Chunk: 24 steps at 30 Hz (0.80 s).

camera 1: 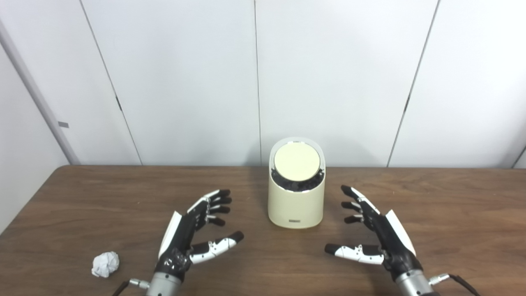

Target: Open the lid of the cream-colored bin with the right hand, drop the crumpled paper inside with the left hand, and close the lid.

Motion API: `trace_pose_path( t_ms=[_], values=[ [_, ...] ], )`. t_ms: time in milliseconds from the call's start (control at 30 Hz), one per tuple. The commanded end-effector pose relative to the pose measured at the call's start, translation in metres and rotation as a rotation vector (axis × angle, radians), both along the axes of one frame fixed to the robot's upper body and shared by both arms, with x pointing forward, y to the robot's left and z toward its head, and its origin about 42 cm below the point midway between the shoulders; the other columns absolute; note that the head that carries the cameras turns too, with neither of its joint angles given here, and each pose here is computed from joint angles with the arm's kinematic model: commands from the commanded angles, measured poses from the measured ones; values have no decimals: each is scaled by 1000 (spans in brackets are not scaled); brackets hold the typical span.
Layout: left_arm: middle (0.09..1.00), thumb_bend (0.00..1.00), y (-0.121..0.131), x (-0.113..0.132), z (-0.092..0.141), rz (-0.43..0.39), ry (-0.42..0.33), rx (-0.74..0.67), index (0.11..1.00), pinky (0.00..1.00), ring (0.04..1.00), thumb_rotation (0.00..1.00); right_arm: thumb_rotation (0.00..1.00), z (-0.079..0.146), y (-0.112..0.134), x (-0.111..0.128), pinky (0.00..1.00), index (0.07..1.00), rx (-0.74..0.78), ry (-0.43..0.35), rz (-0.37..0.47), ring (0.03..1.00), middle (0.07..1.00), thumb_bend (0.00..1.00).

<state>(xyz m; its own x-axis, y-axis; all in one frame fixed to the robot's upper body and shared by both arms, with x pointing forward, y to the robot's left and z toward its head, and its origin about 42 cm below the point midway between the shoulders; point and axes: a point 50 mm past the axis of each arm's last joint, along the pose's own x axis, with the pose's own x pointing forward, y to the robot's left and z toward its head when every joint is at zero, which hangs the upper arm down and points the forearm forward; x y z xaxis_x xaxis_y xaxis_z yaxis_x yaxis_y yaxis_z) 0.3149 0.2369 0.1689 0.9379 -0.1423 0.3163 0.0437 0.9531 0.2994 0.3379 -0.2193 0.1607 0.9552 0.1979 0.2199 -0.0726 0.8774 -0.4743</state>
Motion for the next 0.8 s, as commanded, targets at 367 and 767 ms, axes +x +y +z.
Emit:
trace_pose_path(
  t_ms=[367, 767],
  values=[
    [785, 674, -1, 11, 25, -8, -82, 12, 826, 622, 734, 149, 305, 27, 6, 11, 674, 893, -1, -95, 5, 833, 925, 745],
    [791, 679, -4, 13, 19, -17, -78, -2, 831, 611, 729, 144, 432, 63, 18, 33, 767, 969, -30, -150, -65, 867, 911, 796]
  ],
)
